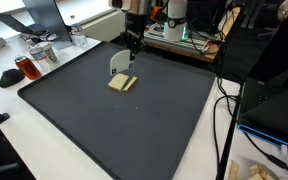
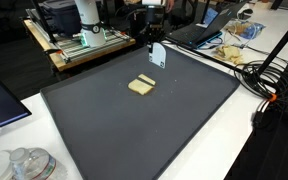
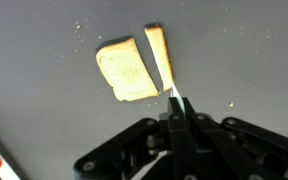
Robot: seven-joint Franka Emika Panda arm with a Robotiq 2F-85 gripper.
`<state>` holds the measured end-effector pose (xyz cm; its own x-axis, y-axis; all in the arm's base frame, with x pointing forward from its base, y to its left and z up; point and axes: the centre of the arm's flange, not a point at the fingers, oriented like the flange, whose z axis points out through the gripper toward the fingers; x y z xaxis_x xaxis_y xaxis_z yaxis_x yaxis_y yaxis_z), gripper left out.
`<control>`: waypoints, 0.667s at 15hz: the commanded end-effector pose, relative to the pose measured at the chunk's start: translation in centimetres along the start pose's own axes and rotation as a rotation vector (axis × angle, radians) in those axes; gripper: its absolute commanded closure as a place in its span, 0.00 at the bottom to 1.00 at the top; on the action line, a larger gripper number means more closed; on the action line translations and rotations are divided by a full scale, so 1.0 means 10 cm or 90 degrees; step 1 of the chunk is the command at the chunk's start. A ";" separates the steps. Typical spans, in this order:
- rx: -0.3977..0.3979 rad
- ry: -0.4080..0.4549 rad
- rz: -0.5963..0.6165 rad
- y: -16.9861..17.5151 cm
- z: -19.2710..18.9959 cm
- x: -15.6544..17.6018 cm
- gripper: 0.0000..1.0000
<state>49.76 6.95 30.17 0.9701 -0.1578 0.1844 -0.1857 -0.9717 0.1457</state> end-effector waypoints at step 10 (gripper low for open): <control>-0.087 0.105 0.133 -0.69 -0.12 -0.11 0.99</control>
<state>47.38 7.40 27.53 0.9109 -0.2655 0.3158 -0.3374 -0.9198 0.2001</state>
